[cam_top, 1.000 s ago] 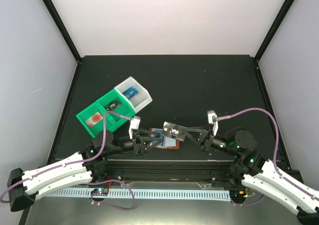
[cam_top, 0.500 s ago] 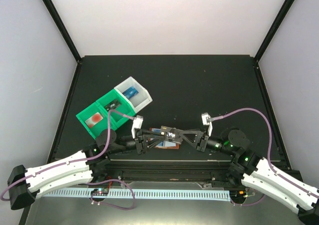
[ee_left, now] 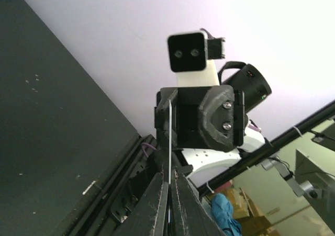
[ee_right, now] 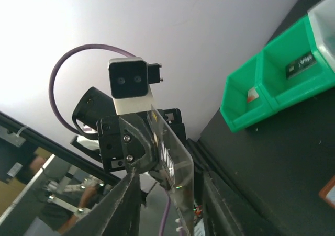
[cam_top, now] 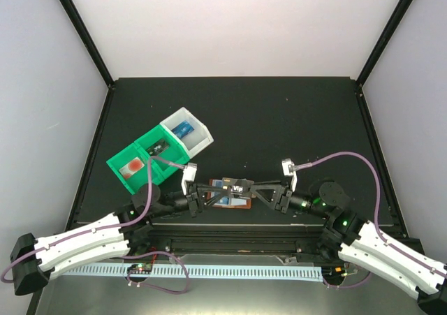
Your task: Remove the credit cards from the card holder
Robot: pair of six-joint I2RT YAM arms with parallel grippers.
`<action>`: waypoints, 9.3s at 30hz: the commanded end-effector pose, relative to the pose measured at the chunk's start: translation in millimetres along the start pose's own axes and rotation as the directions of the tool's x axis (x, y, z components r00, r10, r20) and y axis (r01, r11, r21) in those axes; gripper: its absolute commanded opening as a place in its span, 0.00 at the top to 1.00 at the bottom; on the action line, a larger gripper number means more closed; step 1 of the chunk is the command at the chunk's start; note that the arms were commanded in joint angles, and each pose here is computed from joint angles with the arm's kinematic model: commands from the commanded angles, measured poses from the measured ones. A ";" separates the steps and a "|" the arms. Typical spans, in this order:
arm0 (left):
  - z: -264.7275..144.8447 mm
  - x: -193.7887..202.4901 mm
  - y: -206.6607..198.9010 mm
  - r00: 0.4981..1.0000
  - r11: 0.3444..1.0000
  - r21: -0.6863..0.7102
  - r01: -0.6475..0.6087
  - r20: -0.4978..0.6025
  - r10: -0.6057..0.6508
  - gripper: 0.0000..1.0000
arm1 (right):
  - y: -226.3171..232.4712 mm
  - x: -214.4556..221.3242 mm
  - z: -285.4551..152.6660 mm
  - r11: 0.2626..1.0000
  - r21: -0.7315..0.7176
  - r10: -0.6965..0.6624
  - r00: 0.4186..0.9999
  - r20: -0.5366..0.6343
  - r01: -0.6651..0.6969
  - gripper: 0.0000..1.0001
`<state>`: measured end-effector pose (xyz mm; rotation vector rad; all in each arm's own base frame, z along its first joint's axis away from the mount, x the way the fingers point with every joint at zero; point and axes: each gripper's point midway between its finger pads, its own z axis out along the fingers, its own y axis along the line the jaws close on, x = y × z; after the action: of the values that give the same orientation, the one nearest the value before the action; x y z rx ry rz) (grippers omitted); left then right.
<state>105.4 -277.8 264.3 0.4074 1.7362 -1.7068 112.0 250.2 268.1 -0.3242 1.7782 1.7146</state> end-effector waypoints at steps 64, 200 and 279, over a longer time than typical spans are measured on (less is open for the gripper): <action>-191.3 -160.4 271.1 0.827 0.069 -0.848 0.526 0.528 0.193 0.98 | -33.9 -5.5 -12.8 0.968 0.248 0.022 0.999 0.024 -0.027 0.00; -54.3 91.2 246.8 0.885 0.691 -0.696 0.195 -0.179 -0.430 0.99 | -240.2 91.9 68.8 0.735 0.676 0.302 0.920 -0.252 -0.056 0.77; -55.2 88.2 258.6 0.902 0.653 -0.742 0.149 -0.169 -0.397 0.98 | -236.3 95.3 75.6 0.789 0.601 0.322 0.919 -0.225 -0.129 0.85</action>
<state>193.3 -225.3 19.7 0.0425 2.6302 -1.0875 193.8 316.7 23.2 -0.1253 2.5946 1.1945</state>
